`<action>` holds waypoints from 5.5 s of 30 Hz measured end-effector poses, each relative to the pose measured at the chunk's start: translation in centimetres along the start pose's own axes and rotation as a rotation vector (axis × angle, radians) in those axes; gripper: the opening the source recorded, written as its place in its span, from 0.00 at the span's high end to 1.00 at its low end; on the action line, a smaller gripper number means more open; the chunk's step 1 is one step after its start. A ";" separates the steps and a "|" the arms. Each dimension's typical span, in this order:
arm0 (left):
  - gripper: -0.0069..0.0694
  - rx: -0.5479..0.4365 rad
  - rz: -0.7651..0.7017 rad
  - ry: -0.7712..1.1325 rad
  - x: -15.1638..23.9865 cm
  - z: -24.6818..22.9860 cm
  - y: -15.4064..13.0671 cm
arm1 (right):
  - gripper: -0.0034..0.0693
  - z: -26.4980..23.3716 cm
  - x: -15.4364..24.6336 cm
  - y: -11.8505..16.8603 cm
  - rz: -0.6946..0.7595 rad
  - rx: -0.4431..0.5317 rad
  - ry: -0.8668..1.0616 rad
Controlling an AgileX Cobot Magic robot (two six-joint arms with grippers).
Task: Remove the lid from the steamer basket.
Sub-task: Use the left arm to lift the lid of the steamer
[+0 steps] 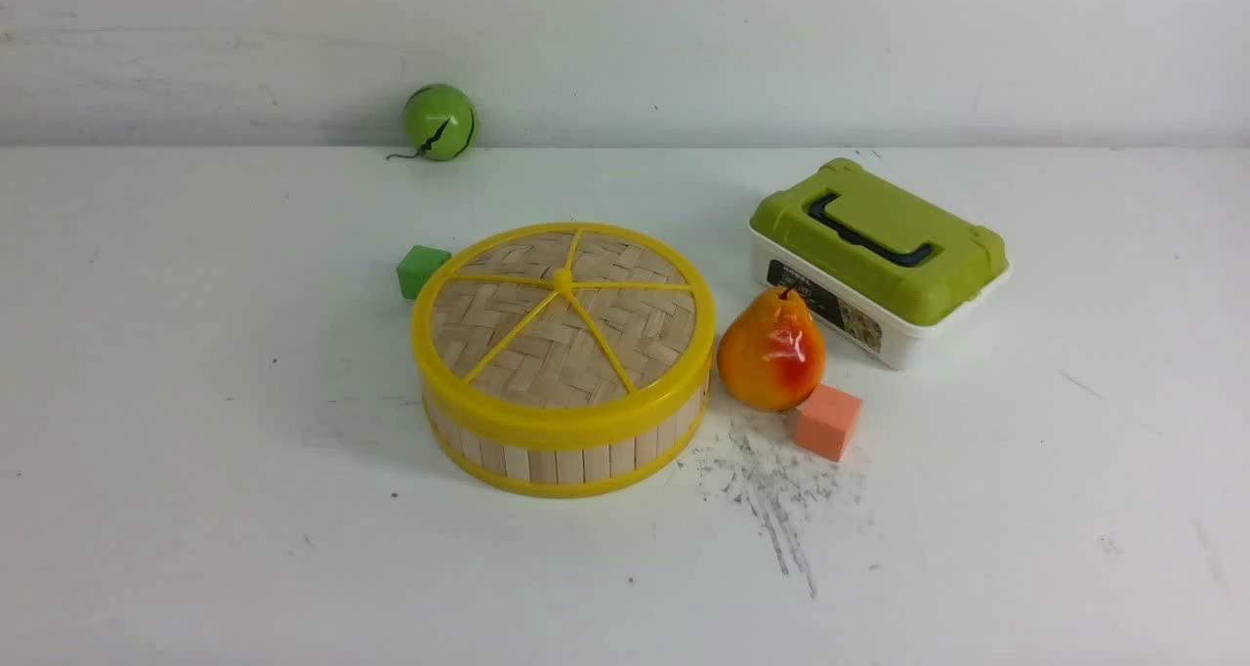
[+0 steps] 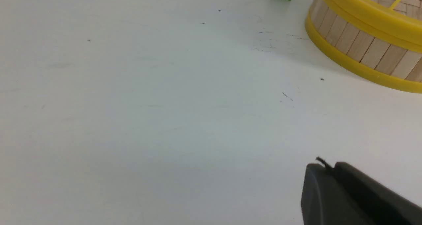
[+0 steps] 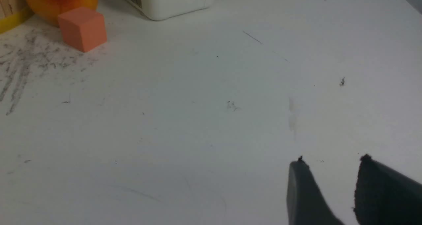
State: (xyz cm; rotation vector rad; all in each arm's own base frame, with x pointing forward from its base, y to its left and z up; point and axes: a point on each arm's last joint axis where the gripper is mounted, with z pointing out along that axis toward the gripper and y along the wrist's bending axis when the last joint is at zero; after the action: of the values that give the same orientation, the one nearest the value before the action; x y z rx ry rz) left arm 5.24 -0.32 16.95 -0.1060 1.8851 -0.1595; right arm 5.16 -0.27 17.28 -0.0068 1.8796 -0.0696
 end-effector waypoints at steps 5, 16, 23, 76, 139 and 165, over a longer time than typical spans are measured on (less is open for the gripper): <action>0.86 0.000 0.000 0.000 0.0 0.0 0.0 | 0.62 0.0 0.0 0.0 0.000 0.000 0.000; 0.86 0.000 0.000 0.000 0.0 0.0 0.0 | 0.62 0.0 0.0 0.0 0.000 0.000 0.000; 0.86 0.000 0.000 0.000 0.0 0.0 0.0 | 0.62 0.0 0.0 0.0 0.000 0.000 0.000; 0.79 0.003 0.000 -0.016 -0.1 0.0 0.0 | 0.62 0.0 0.0 0.0 0.000 0.000 0.000; 0.93 0.272 -0.169 0.995 -19.4 15.8 -11.0 | 0.62 0.0 0.0 0.0 0.000 0.000 0.000; 0.43 0.070 0.239 0.805 -20.9 34.7 -21.7 | 0.62 0.0 0.0 0.0 0.000 0.000 0.000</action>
State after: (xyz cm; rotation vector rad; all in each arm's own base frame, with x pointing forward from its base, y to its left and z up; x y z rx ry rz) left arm 44.58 -20.54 29.34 0.2728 2.6685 -0.1098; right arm 5.16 -0.27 17.28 -0.0068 1.8796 -0.0696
